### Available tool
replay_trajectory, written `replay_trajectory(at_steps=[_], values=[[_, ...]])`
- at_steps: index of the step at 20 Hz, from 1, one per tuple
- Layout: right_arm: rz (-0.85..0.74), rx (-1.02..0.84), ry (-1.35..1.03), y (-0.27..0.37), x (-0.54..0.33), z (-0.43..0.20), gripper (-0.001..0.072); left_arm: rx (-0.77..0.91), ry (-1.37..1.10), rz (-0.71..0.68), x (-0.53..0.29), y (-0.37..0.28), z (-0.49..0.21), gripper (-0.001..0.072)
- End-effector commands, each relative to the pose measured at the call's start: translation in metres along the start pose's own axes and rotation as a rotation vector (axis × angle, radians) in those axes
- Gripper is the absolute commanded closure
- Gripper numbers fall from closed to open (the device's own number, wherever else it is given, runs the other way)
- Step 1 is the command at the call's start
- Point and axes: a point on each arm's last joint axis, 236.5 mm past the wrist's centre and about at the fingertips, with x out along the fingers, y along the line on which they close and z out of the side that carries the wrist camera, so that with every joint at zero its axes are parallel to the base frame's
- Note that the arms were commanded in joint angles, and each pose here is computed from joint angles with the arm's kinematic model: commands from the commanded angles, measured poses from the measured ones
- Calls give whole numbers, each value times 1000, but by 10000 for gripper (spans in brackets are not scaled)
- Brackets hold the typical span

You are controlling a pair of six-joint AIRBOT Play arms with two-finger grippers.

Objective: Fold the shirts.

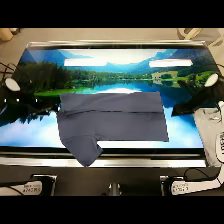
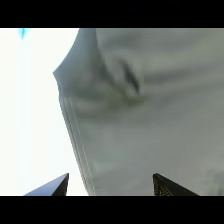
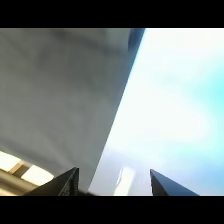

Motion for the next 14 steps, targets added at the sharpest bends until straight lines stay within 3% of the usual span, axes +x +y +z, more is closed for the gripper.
replay_trajectory(at_steps=[1,6,10,14], values=[[77,27,98,13,28,-60,239,-40,99,-81,38,-3,-79,125],[80,28,74,23,41,-72,239,-58,159,-105,70,2,-159,126],[77,26,70,23,40,-71,239,-138,122,-187,93,-13,-163,127],[75,23,67,22,40,-71,227,-92,88,-168,105,-23,-159,130]])
